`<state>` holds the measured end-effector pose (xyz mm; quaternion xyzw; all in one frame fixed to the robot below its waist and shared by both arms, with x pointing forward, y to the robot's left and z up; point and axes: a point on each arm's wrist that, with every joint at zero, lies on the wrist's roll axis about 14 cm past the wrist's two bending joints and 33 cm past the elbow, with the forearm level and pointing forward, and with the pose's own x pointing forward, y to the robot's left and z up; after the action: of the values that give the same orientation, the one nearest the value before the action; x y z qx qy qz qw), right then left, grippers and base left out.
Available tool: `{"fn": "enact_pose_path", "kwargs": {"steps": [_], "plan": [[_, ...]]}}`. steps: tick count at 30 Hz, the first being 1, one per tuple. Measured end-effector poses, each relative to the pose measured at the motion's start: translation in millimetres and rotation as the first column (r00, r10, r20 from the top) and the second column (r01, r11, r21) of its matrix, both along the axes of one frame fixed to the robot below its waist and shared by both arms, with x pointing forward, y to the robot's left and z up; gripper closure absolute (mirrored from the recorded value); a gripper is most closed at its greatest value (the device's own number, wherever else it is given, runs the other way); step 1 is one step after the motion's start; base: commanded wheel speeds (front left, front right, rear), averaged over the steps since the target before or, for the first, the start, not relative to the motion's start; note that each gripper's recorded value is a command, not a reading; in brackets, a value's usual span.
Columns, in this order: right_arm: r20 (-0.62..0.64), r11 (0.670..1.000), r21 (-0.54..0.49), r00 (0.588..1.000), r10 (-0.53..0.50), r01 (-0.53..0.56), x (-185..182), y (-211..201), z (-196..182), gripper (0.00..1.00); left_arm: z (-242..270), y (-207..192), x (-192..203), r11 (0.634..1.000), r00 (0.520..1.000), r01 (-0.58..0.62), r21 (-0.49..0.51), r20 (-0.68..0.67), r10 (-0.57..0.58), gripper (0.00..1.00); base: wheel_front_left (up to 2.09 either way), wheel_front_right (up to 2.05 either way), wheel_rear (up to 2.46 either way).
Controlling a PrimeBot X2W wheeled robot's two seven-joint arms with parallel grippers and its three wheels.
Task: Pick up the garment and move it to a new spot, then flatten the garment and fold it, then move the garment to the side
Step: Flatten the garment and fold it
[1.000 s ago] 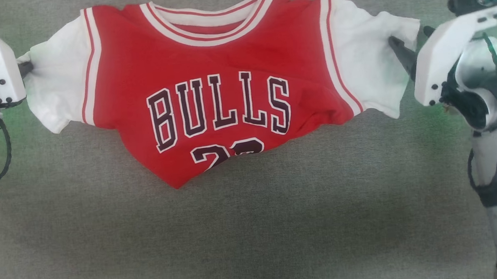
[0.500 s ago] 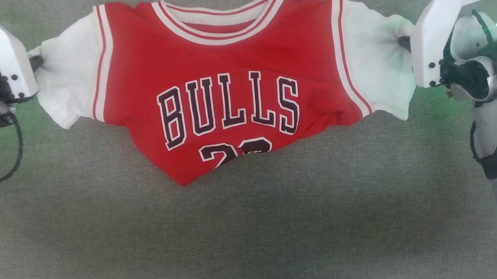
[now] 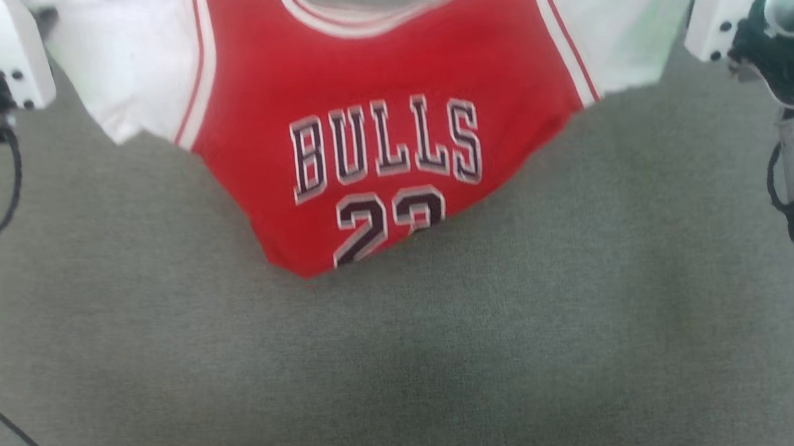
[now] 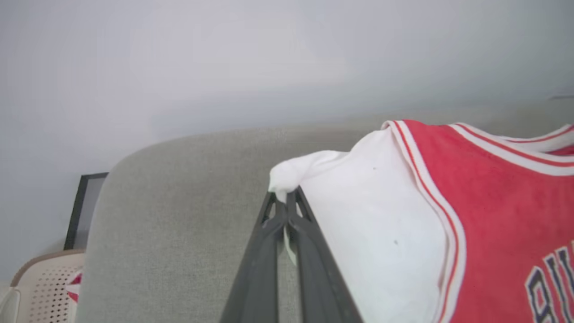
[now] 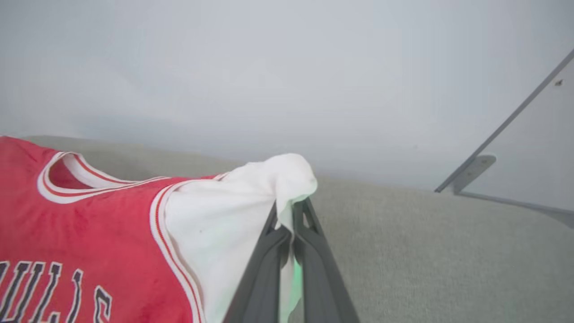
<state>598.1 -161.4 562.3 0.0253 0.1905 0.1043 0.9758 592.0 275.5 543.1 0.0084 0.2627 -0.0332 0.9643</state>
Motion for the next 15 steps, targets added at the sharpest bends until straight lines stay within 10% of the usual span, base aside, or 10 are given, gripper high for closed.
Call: {"fn": "enact_pose_path", "kwargs": {"steps": [15], "plan": [[0.553, 0.995, 0.082, 0.833, 0.005, -0.060, -35.8, 26.2, 209.2, 1.00, 224.0, -3.9, -37.6, 0.997, 0.867, 0.000, 0.079, 0.497, -0.040, 1.00, 0.00, 0.00, 0.00]]}}
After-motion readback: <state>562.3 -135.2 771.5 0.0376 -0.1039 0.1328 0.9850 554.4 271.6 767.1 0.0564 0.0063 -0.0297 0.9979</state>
